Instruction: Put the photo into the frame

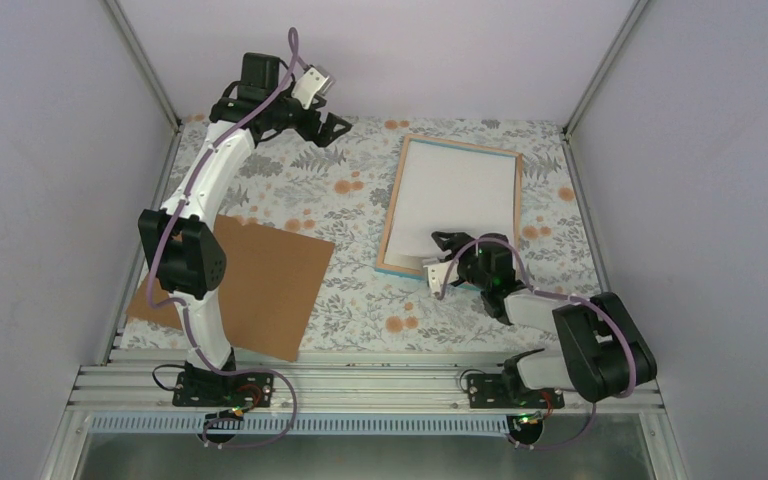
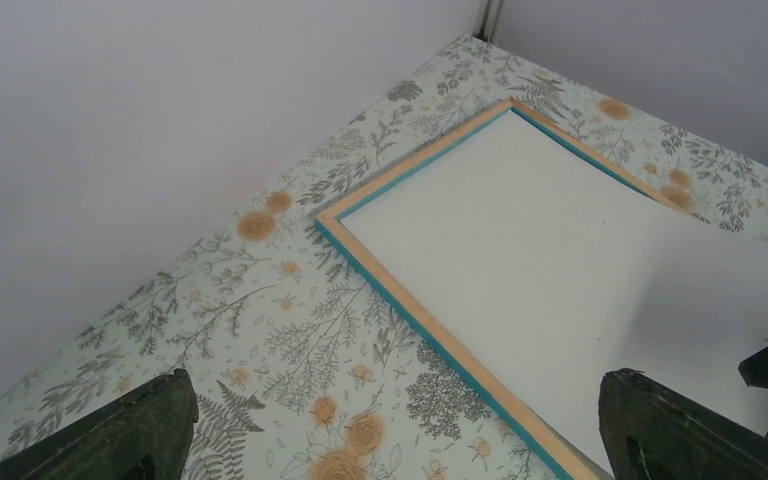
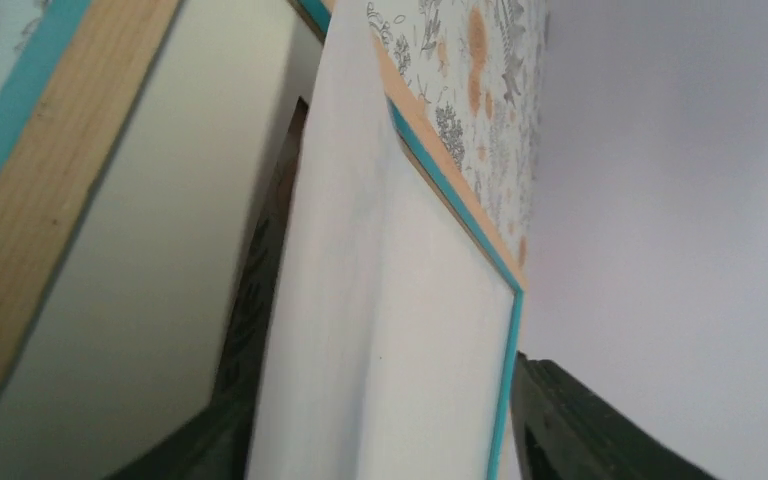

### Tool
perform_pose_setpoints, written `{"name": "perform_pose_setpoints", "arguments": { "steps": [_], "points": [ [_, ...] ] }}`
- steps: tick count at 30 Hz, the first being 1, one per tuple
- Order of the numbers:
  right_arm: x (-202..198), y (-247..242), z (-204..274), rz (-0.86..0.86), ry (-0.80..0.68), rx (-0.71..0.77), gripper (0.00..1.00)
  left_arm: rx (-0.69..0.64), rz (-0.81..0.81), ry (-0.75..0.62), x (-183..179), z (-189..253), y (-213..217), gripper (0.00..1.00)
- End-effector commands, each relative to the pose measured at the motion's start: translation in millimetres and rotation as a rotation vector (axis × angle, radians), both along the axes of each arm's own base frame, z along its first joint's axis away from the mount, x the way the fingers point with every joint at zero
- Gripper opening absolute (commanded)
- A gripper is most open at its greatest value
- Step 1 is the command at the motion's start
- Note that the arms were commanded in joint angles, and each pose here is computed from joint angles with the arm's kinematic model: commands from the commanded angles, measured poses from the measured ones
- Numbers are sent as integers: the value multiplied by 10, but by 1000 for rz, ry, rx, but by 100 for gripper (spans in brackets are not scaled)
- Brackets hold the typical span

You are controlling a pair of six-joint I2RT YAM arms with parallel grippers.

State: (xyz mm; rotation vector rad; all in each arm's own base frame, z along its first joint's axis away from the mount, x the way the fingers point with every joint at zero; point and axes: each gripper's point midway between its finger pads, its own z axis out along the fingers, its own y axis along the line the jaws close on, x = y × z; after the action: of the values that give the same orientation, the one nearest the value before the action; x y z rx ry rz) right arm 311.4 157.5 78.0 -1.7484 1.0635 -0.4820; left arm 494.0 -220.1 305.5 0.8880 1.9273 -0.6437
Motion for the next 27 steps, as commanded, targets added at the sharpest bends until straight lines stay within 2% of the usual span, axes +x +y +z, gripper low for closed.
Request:
{"name": "perform_pose_setpoints", "arguments": {
  "steps": [1,7,11,16,17,18,23,27],
  "points": [
    [-35,84,127,74,29,-8,62,-8,-10,-16,0,76,6,100],
    [-176,187,261,141,229,5,76,-14,-7,-2,-6,46,24,100],
    [-266,157,245,155,385,-28,80,-15,-7,1,-13,28,29,100],
    [-364,108,195,183,489,-63,90,-8,11,-16,40,69,94,100],
    [-403,104,189,198,495,-73,97,-7,13,-14,49,69,106,100],
    [-444,102,185,211,499,-78,99,-5,14,-14,52,79,116,100],
    [-511,82,186,214,511,-83,100,20,24,8,33,-2,188,100],
    [-315,178,502,130,543,44,100,55,26,47,-80,-213,402,100]
  ]
}}
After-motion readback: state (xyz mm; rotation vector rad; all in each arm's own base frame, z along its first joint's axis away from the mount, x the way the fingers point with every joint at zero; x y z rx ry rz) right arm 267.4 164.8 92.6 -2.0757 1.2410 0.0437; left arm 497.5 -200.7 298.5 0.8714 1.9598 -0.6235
